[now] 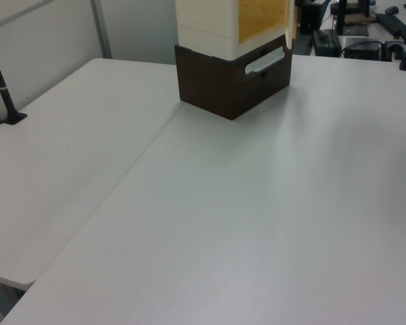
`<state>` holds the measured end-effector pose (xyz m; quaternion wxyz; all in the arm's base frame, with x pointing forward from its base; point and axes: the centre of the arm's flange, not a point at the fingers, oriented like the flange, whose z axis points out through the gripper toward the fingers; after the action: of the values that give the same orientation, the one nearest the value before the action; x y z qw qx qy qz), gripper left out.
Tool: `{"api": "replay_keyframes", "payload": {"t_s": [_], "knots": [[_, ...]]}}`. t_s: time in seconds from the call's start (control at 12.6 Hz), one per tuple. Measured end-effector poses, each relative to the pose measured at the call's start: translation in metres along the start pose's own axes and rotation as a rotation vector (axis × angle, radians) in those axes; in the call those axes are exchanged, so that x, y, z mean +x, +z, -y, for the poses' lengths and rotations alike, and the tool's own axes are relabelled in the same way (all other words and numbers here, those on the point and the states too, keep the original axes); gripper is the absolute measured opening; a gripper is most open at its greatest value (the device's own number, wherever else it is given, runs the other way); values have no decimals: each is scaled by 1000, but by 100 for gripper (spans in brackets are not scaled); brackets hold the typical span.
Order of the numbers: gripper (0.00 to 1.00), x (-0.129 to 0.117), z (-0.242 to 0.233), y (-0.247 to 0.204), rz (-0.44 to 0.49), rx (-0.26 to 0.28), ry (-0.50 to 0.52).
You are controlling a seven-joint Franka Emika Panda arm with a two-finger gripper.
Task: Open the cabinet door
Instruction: 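Pull the handle outward, swinging the cream door open on its hinge, then release the handle and lift the gripper away from the door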
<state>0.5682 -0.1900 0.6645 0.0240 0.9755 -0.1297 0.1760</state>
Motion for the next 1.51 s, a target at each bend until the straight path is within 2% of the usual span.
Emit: {"api": "replay_keyframes", "payload": {"t_s": [0.08, 0.16, 0.4, 0.71, 0.87, 1.11, 1.51], "knots": [[98, -5, -18, -10, 4, -9, 0], [100, -12, -34, -19, 12, -16, 1], [100, -25, -67, -29, 37, -34, 4], [100, -35, -105, -41, 25, -53, 51], [100, -37, -104, -49, 8, -32, 59], [100, -35, -90, -57, -19, 38, 103], [100, -25, -58, -39, 9, 63, 147]]}}
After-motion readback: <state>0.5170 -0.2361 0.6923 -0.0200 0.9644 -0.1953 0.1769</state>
